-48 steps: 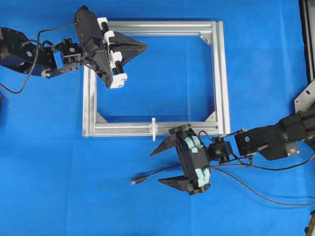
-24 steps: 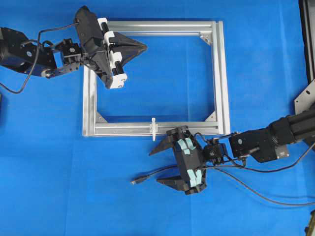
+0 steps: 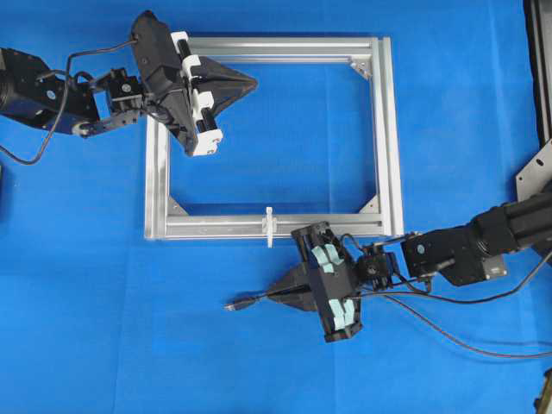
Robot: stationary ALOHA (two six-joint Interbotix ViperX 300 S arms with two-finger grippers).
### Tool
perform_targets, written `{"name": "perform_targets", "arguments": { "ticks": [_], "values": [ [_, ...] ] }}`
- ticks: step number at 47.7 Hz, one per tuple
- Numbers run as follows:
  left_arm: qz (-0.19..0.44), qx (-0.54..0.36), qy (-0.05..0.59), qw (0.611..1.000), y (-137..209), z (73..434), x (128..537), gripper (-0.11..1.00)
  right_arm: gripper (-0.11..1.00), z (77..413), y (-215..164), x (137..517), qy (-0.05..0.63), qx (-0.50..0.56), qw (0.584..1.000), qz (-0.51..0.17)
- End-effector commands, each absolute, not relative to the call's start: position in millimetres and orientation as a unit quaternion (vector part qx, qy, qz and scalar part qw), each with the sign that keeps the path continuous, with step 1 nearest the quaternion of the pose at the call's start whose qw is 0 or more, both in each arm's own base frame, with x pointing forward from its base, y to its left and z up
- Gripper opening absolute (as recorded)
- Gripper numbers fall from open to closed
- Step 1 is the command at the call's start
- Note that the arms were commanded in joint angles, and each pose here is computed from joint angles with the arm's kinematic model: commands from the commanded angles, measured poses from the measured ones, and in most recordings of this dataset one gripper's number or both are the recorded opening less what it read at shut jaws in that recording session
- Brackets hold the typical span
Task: Insert the wire through the string loop located in the center.
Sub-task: 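Close the right gripper on the cable just behind the USB plug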
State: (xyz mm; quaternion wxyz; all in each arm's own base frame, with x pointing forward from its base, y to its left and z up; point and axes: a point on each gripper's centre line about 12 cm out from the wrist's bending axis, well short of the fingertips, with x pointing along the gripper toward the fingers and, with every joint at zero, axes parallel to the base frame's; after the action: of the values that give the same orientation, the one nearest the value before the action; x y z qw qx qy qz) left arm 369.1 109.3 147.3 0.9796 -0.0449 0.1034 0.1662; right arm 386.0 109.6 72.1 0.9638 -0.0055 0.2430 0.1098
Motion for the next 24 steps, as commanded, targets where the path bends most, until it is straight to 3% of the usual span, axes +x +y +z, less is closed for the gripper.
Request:
{"name": "perform_targets", "arguments": {
  "ticks": [1, 24],
  "values": [
    [0.165, -0.043, 0.084, 0.982, 110, 160, 370, 0.0, -0.02, 82, 112, 390, 0.228, -0.004, 0.967, 0.113],
    [0.164, -0.043, 0.084, 0.982, 109, 160, 370, 0.0, -0.02, 101, 113, 391, 0.229, -0.001, 0.967, 0.114]
  ]
}}
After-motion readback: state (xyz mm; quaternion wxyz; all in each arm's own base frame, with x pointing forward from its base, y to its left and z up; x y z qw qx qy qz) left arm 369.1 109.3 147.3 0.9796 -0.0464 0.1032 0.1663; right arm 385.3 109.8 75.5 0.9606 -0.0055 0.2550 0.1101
